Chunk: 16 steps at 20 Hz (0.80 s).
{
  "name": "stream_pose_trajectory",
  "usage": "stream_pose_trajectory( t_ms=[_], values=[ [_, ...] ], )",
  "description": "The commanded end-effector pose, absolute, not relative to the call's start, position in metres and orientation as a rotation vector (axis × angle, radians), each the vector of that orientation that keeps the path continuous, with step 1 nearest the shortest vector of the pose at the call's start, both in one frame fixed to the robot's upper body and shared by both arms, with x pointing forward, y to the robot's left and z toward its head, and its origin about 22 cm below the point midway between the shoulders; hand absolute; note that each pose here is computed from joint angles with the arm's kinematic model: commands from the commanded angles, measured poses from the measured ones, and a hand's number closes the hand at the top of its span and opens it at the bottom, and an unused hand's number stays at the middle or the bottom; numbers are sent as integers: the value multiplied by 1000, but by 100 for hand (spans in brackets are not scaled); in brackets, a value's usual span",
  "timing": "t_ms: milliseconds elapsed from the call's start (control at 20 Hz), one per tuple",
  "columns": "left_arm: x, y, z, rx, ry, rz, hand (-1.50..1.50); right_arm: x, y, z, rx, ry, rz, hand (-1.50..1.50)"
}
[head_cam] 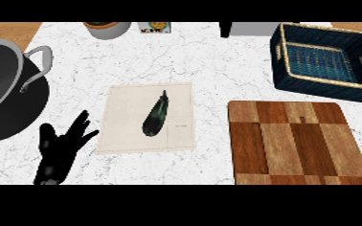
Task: Pick the bell pepper from the cutting board and place it in the basket
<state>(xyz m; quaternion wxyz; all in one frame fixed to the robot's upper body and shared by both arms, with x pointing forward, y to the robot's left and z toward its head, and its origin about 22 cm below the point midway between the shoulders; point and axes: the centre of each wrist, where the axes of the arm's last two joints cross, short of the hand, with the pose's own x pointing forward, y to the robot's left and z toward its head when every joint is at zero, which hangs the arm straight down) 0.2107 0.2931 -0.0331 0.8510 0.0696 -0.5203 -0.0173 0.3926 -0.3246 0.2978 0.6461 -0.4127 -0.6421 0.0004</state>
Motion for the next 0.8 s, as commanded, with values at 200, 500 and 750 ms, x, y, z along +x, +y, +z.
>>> stream_pose_trajectory(
  t_ms=[200, 500, 750],
  values=[
    [198, 277, -54, 145, -1014, -43, 0, 403, -372, 233, -858, -1476, -70, 150],
    [207, 289, -41, 149, -1024, -34, 0, 405, -392, 234, -1095, -1275, -51, 150],
    [204, 288, -59, 143, -1015, -39, 0, 402, -407, 219, -1107, -1275, 113, 150]
  ],
)
